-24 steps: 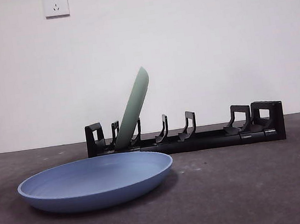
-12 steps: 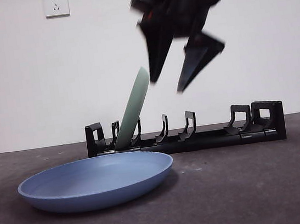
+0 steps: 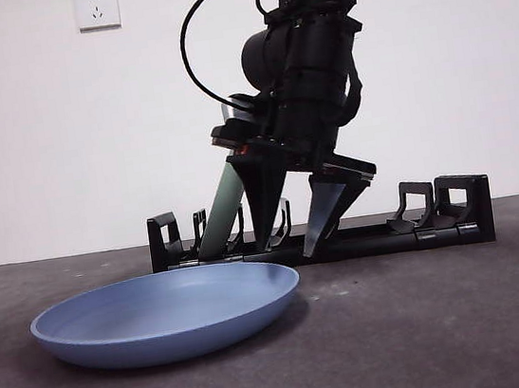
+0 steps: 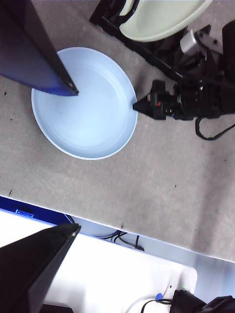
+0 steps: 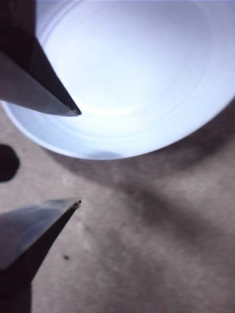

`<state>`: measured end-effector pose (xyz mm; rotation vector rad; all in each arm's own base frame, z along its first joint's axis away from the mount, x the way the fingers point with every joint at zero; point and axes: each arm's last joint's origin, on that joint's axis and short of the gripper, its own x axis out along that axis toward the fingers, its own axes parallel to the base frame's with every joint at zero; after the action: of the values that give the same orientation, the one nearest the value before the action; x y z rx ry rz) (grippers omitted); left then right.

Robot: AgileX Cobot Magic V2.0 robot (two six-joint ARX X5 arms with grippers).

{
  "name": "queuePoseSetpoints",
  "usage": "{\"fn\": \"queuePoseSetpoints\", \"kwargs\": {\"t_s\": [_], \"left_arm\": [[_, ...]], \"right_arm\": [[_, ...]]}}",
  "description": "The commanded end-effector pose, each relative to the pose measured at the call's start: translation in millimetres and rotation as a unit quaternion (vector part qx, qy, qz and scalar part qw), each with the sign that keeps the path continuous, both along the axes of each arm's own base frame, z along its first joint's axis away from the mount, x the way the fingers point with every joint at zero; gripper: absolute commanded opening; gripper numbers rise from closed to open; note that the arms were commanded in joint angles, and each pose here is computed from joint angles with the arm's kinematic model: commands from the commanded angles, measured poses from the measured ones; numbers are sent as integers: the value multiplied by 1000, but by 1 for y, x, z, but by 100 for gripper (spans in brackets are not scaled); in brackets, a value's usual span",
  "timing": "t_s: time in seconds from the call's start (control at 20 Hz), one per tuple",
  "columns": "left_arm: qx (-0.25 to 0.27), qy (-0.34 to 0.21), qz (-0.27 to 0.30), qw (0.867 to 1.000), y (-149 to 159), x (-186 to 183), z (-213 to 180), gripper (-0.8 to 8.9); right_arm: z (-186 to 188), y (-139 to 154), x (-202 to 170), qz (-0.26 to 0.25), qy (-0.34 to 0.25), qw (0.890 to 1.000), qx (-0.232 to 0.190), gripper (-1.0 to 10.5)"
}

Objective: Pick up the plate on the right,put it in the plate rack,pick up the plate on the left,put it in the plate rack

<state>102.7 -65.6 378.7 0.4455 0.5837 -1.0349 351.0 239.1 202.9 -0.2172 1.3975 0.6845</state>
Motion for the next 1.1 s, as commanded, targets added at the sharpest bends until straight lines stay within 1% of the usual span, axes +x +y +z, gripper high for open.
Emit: {"fn": "queuePoseSetpoints", "kwargs": {"t_s": [0.05, 0.25, 0.5, 0.85, 1.05, 1.1], "left_arm": [[5, -5, -6, 1000, -2, 1, -1, 442], [9, -4, -16, 1000, -5, 1, -1, 442], [9, -3, -21, 1000, -6, 1, -1, 442], [9, -3, -24, 1000, -7, 1, -1, 442], [9, -3, -23, 1000, -7, 1, -1, 442], [9, -3, -24, 1000, -7, 1, -1, 442]], "right_arm": [[-9, 3, 2, -14, 4, 1000, 1, 282], [-9, 5, 5, -26, -7, 1000, 11, 282], [-18, 6, 7, -26, 4, 1000, 6, 282], [-22, 7, 6, -26, 12, 1000, 6, 279], [-29, 14, 3, -18, 17, 1000, 4, 279], [-29, 16, 2, -15, 14, 1000, 4, 260]]}}
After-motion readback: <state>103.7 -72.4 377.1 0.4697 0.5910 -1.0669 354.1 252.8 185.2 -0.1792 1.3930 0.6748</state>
